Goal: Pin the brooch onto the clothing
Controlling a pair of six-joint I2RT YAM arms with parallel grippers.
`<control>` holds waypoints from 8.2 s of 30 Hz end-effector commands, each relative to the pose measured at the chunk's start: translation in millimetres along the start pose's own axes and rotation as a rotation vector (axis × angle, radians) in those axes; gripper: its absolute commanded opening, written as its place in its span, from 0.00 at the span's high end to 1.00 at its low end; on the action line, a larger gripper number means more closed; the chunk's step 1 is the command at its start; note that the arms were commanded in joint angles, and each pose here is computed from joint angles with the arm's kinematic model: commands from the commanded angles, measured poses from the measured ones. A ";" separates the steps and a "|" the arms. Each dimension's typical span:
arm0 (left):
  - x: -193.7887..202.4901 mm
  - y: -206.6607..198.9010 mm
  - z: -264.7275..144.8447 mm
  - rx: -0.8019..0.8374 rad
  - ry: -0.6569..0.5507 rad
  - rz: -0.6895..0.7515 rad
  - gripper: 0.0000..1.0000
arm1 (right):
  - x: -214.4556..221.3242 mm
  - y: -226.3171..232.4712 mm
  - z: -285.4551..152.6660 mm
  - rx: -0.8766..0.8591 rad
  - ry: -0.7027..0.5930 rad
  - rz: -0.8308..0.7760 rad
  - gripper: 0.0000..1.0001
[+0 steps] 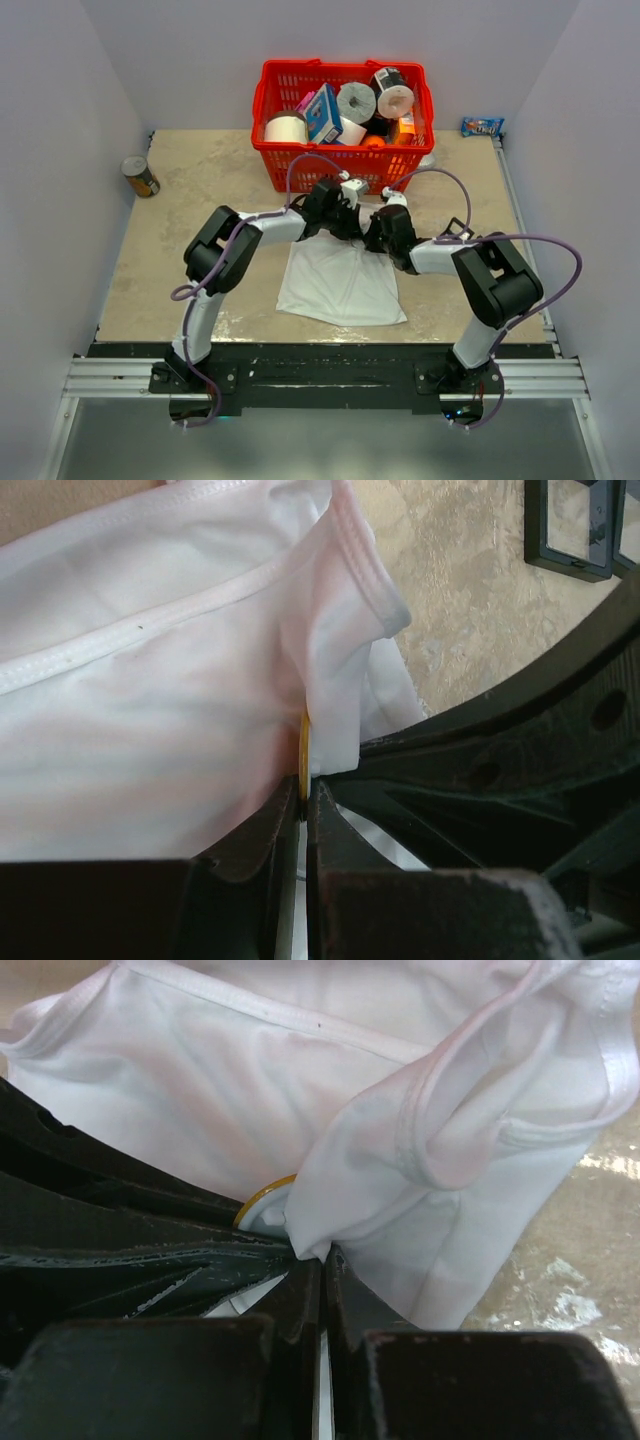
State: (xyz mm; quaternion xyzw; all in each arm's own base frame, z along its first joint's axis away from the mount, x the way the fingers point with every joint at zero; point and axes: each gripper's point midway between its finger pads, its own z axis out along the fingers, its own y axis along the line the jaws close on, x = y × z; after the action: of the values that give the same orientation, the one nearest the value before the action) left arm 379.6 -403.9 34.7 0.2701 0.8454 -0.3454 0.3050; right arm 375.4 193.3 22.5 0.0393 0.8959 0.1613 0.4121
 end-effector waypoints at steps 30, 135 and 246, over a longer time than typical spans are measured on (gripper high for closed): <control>-26.5 -41.4 -39.1 0.303 -0.051 -0.022 1.00 | -14.5 8.5 -38.7 -0.227 0.027 0.010 0.57; 21.4 -53.8 -77.0 0.647 0.125 0.128 1.00 | 19.5 36.7 -27.3 -0.499 0.209 -0.034 0.76; -13.4 -33.2 -73.6 0.417 -0.043 -0.009 0.99 | -59.3 -27.6 -50.1 -0.132 -0.087 0.210 0.99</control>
State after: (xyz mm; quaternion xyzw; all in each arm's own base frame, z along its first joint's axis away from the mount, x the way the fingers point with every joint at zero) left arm 332.6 -373.3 79.3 0.3047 0.7567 -0.5322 0.2264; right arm 361.7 149.2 56.3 0.1240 0.8701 0.2764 0.3888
